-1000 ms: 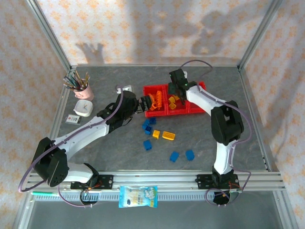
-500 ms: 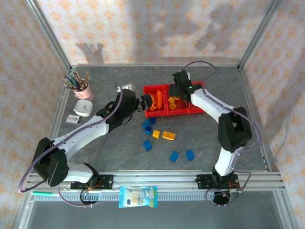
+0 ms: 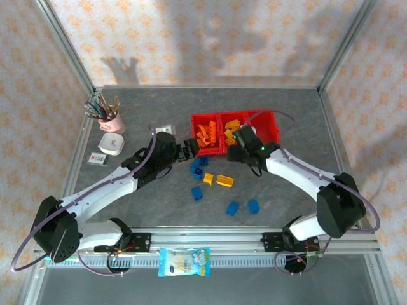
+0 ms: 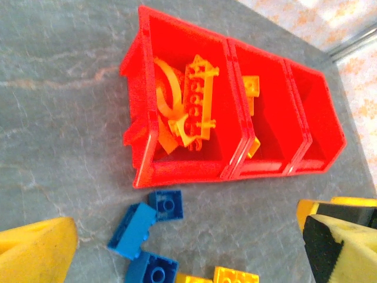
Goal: Sort the legos into containers by color
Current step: Pick up the lego from the center of the table, then place the lego in the container, then pick up the lego from the center of the table, then place the lego in the container.
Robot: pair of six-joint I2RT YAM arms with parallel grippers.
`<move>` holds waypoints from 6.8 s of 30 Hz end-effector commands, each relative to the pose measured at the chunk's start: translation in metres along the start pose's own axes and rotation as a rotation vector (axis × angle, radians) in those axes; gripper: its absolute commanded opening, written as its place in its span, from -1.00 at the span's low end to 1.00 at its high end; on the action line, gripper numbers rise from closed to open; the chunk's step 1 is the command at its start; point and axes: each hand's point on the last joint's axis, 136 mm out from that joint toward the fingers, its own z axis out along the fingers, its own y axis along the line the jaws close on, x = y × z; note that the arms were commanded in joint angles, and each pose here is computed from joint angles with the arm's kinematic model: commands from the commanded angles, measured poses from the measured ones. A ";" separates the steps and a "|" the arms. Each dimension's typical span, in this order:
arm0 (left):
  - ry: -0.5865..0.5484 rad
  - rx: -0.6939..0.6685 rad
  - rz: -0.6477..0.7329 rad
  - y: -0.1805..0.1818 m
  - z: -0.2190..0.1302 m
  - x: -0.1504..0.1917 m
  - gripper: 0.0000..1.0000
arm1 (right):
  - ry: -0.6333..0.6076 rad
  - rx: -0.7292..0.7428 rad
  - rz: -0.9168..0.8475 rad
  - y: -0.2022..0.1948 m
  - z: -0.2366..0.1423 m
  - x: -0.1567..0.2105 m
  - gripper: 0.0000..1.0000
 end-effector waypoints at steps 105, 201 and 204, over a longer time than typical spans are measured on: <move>0.005 -0.052 -0.024 0.033 -0.018 0.017 0.99 | -0.045 -0.052 0.029 0.057 -0.003 0.004 0.42; -0.122 -0.021 0.021 -0.018 0.006 -0.056 0.98 | -0.194 0.091 0.120 0.002 0.067 -0.157 0.10; -0.124 -0.018 0.019 -0.016 0.001 -0.056 0.98 | -0.203 0.062 0.112 0.006 0.052 -0.153 0.13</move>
